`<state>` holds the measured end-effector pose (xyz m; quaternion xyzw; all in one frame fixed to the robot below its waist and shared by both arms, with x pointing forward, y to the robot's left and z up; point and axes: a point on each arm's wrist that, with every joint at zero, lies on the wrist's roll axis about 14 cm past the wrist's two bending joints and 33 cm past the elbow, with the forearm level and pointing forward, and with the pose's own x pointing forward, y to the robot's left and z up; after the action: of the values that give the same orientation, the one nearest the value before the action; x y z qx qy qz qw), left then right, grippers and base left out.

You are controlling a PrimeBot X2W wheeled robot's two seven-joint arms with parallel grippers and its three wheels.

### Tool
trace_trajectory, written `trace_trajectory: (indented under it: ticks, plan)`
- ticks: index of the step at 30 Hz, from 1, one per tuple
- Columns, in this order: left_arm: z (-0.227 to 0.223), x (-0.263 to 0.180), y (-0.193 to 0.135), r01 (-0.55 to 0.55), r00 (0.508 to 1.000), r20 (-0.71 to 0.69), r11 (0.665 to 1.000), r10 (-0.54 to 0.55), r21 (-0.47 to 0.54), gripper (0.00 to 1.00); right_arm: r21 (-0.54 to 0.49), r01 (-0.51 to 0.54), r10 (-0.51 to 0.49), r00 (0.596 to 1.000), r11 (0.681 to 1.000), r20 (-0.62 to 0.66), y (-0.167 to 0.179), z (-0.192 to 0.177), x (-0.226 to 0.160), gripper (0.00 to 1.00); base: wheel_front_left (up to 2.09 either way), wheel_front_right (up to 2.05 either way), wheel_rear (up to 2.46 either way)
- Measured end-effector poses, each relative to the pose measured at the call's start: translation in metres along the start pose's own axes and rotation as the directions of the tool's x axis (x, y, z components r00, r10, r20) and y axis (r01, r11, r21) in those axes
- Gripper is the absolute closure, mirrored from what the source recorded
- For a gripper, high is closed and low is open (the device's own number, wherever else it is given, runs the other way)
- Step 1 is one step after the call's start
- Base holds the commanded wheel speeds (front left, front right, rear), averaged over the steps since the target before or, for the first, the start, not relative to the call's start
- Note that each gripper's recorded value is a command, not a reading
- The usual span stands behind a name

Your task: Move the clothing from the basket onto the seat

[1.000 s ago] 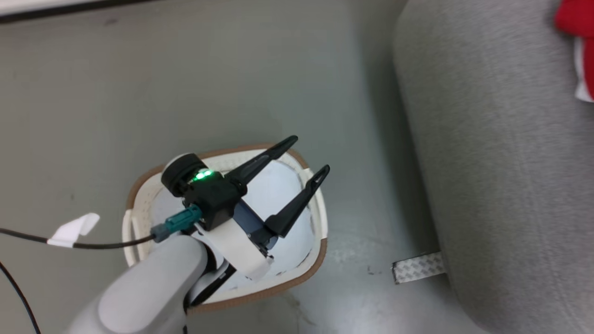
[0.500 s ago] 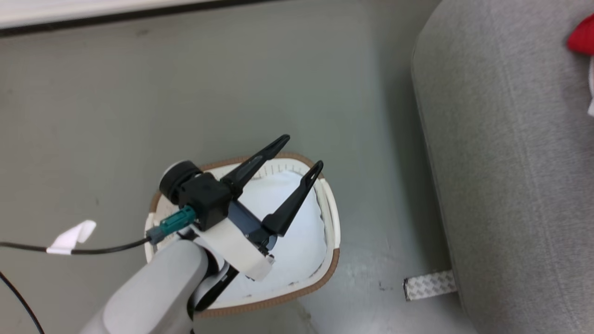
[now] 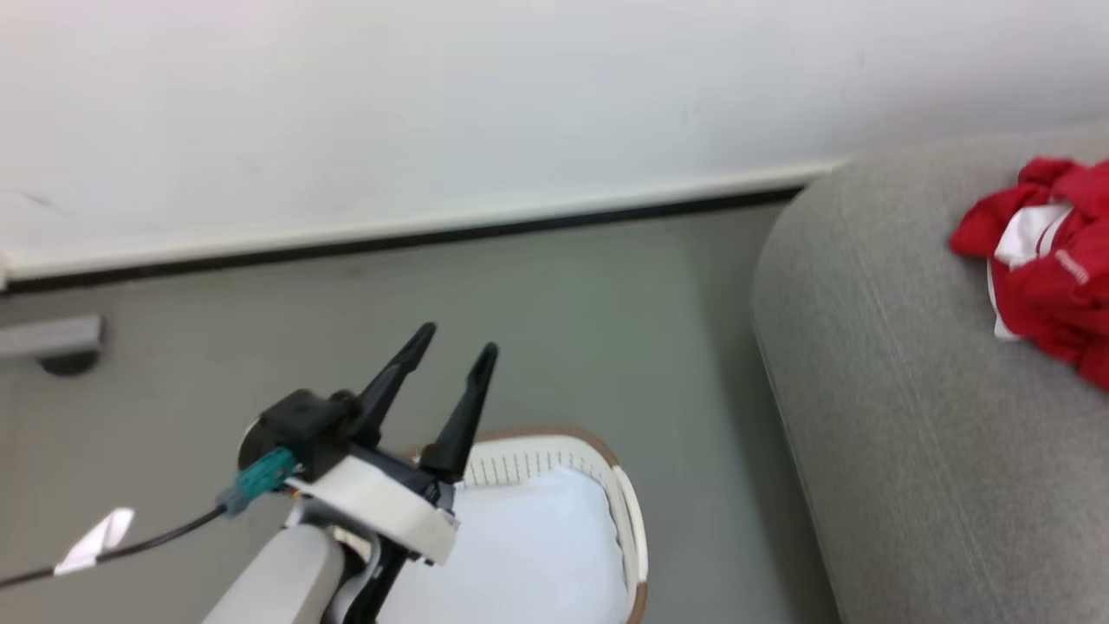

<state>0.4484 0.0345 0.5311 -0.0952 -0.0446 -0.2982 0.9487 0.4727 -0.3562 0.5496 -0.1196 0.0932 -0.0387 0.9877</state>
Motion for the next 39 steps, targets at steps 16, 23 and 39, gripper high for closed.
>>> trace_trajectory:
  ticks: [16,23,39]
  plan:
    - [0.053,-0.121,0.077,-0.439,0.892,0.134,0.898,0.431,0.032,0.00,0.195,-0.283,0.174,0.880,0.939,0.442,0.121,0.060,-0.068,0.00,0.00,0.00,0.00]
    - [0.033,-0.148,0.087,-0.504,0.862,0.088,0.863,0.500,0.040,0.00,0.273,-0.322,0.186,0.885,0.907,0.428,0.164,0.031,-0.099,0.00,0.00,0.00,0.00]
    - [0.008,-0.158,0.078,-0.533,0.846,0.041,0.846,0.532,0.025,0.00,0.339,-0.289,0.150,0.912,0.895,0.381,0.185,0.004,-0.134,0.00,0.00,0.00,0.00]
